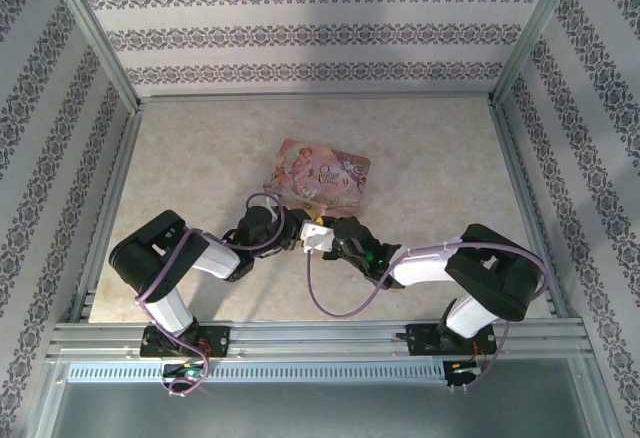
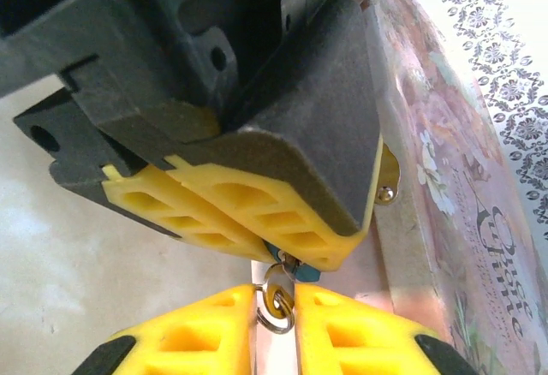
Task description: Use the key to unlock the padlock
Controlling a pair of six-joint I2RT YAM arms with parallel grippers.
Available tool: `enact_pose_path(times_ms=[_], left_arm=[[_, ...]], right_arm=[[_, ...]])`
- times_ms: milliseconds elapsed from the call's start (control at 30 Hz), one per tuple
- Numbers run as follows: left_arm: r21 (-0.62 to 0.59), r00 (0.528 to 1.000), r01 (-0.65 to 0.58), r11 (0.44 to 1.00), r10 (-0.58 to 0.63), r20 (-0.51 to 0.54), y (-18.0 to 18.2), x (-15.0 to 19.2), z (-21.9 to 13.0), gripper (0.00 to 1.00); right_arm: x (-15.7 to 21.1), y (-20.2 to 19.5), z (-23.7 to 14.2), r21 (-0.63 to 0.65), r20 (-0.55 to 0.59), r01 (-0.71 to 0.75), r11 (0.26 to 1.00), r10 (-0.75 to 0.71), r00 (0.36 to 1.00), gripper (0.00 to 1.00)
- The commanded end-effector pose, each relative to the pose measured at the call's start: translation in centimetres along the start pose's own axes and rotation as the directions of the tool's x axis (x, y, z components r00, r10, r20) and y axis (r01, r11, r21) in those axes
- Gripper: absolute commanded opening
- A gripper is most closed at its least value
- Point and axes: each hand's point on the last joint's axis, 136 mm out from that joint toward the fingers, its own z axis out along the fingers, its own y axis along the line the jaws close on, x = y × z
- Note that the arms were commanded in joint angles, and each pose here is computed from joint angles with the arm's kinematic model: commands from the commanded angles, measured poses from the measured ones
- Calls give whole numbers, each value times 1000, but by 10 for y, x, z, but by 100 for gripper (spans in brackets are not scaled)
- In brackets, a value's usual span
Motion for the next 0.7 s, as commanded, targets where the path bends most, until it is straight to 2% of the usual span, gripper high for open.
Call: enact_pose_path(times_ms=[0, 267, 667], left_arm=[[88, 999, -34, 996, 34, 5, -28, 3, -4, 5], [86, 999, -33, 996, 33, 5, -27, 3, -4, 5], [80, 1000, -28, 996, 28, 2, -24, 3, -3, 5]], right_arm=[[-9, -4, 4, 29, 16, 1, 1000, -1, 1000, 19], [-12, -3, 7, 47, 23, -8, 999, 7, 1000, 17], [-14, 3, 9, 50, 34, -55, 997, 53, 998, 1]])
